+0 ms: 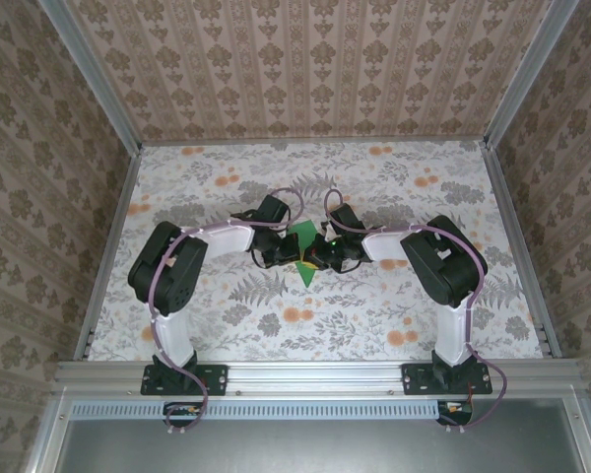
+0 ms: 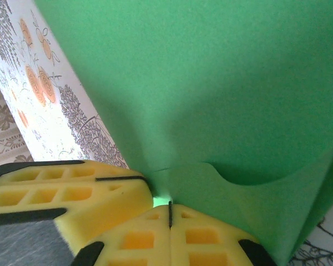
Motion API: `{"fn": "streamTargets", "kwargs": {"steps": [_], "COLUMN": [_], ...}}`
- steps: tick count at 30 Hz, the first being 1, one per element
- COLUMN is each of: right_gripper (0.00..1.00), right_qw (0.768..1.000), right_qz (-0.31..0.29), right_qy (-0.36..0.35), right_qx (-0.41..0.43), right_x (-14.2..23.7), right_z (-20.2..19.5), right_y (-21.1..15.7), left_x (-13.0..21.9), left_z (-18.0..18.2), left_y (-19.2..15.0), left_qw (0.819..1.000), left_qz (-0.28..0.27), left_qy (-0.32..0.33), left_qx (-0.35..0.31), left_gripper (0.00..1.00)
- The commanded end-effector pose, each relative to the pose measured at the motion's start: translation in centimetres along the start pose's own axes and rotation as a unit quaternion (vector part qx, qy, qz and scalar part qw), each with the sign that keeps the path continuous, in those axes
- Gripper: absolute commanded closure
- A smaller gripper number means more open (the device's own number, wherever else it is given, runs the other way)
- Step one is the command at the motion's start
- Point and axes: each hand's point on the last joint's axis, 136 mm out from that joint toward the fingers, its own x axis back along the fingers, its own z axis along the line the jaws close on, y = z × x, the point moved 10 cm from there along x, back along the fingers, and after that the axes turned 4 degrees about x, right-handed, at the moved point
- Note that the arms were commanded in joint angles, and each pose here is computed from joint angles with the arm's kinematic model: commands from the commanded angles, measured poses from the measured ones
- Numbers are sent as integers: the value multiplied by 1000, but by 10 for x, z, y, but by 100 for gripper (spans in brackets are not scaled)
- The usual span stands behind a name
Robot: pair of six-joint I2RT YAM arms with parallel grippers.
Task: Fold a paper plane with a square sheet of paper (pick it up from the middle)
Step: Third fold the triangle at the center of the table.
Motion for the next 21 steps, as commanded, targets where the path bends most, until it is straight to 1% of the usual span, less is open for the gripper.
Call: {"fn": "streamTargets", "kwargs": {"steps": [1,5,8,10,12,14,18,21], "right_gripper": [100,100,100,100,100,100,100,100], "right_qw": [999,1000,1000,999,998,998,997,997], "right_qz": [19,18,4,-12,-29,-32,-31,-18], "right_qy": [-38,-8,23,32,27,14,-11,-8], "right_qx": [-33,-18,8,24,39,51,71,79], "right_x": [-6,-1,13,24,35,40,40,36], "right_z": [-20,-9,6,11,12,11,8,7], "right_y": [-9,-6,2,8,15,20,22,22], "left_x": [-6,-8,-7,-7,-7,-8,-6,-5], "left_z": [4,14,22,25,26,25,24,24], "left_y": [-3,-9,-13,-14,-13,-10,0,6], "left_qw": [1000,998,996,995,994,993,990,989], "left_qz": [11,23,29,31,32,34,36,40], "left_qy": [23,60,87,99,105,107,107,99], "left_qx": [-2,-2,-7,-13,-24,-42,-82,-97], "left_gripper": [100,100,100,100,100,100,100,100]}}
